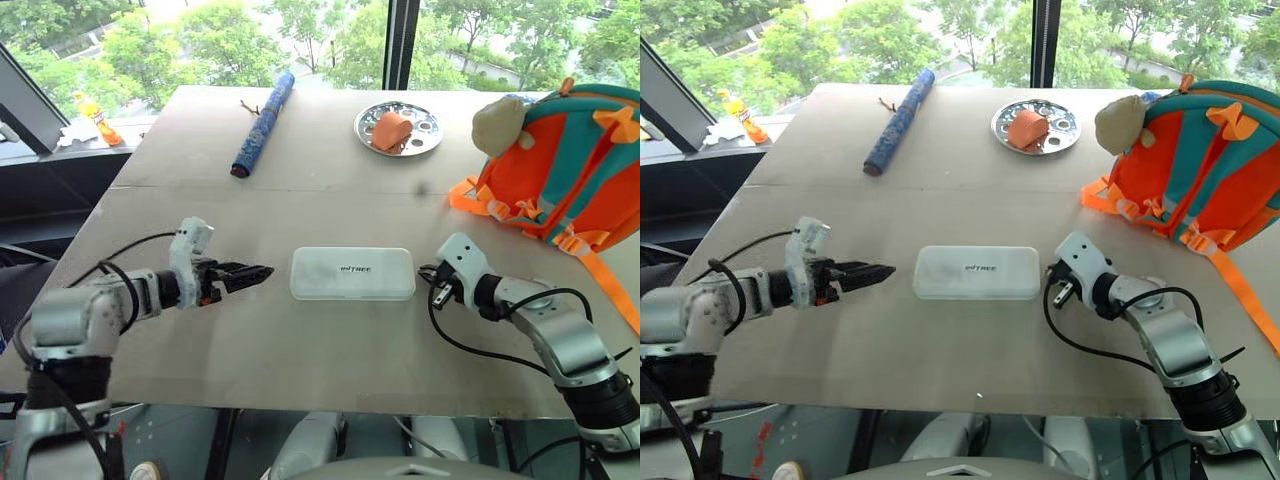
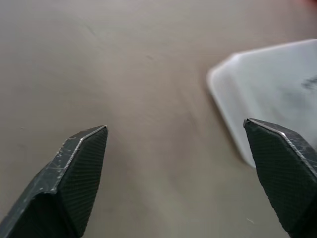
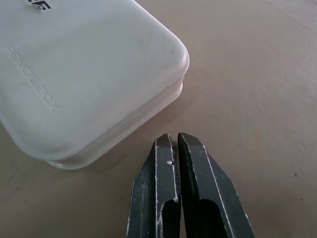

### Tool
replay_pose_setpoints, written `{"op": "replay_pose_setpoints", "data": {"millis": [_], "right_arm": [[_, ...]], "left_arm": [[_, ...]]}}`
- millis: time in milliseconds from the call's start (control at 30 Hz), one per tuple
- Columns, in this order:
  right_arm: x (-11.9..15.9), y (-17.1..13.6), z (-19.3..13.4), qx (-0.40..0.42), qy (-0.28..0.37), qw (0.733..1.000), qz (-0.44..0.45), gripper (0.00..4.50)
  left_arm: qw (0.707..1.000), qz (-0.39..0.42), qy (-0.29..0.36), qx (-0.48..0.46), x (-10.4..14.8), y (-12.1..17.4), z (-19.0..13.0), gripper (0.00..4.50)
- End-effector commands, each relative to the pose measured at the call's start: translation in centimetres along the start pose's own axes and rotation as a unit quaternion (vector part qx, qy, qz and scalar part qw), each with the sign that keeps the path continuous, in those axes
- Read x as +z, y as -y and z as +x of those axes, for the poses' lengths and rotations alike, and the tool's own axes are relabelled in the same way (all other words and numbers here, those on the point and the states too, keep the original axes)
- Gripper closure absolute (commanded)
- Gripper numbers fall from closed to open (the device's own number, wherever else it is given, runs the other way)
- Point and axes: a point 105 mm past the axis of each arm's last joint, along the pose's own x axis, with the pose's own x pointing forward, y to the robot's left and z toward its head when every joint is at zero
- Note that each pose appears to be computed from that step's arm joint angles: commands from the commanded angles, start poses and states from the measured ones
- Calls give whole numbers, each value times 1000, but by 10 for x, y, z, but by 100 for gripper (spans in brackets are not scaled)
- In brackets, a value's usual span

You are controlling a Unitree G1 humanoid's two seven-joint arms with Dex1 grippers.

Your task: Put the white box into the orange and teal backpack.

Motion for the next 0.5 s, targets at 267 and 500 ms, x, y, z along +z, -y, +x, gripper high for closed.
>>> {"op": "replay_pose_setpoints", "data": {"millis": [267,500], "right_arm": [[19,-11,9,19,25,999,-23,450],[23,-30,35,54,26,998,-22,450]], "left_arm": [[996,-35,-51,-57,-4,20,39,4],[991,-70,-49,-102,-12,32,57,4]]}}
